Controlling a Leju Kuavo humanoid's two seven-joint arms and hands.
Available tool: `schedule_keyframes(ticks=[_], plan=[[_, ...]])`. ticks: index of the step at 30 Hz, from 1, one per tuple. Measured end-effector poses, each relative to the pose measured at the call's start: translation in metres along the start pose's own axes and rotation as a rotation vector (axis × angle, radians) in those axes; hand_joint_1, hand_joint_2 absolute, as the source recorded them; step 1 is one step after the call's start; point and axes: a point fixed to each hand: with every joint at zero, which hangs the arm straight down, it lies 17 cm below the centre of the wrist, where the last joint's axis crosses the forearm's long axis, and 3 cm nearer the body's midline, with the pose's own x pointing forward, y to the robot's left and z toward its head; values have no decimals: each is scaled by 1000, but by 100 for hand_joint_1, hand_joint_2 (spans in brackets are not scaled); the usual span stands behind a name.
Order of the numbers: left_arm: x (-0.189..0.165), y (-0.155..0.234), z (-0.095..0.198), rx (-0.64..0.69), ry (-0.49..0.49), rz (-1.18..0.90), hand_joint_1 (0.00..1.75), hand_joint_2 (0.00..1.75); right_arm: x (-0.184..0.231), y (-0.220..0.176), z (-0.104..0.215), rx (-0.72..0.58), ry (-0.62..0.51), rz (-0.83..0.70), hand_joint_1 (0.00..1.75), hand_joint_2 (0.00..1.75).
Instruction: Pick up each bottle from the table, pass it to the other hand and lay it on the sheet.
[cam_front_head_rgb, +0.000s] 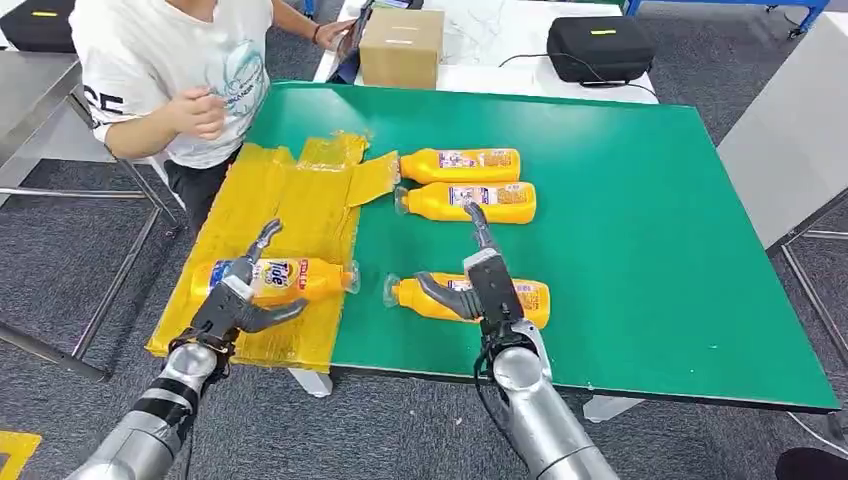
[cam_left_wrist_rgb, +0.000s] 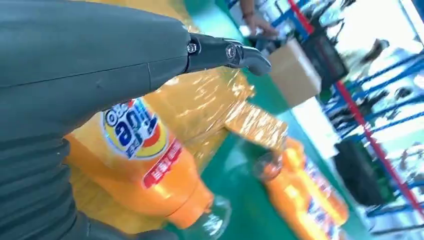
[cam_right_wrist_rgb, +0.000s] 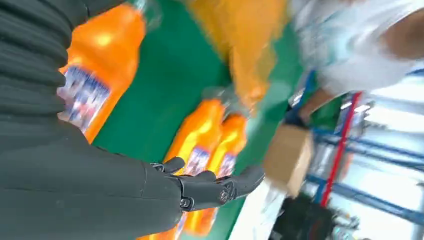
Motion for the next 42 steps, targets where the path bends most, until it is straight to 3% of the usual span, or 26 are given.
schedule_keyframes(ticks=[6,11,19,28,37,42], plan=[[15,-2,-4,20,-38,22,0,175,-21,-4,0,4,59,95,0,175],[36,-5,-13,83,-81,95,0,175,-58,-14,7,21,163,307,0,175],[52,-11,-22,124,-107,187,0,175,-86,-21,17,53,234,405,0,175],[59,-17,-48,149,-97,263,0,175,-136,-25,39,220,361,595,0,175],[59,-23,-53,149,-89,308,0,175,-152,-39,40,263,404,664,0,175],[61,-31,-55,119,-90,332,0,175,-171,-55,44,371,464,791,0,175]])
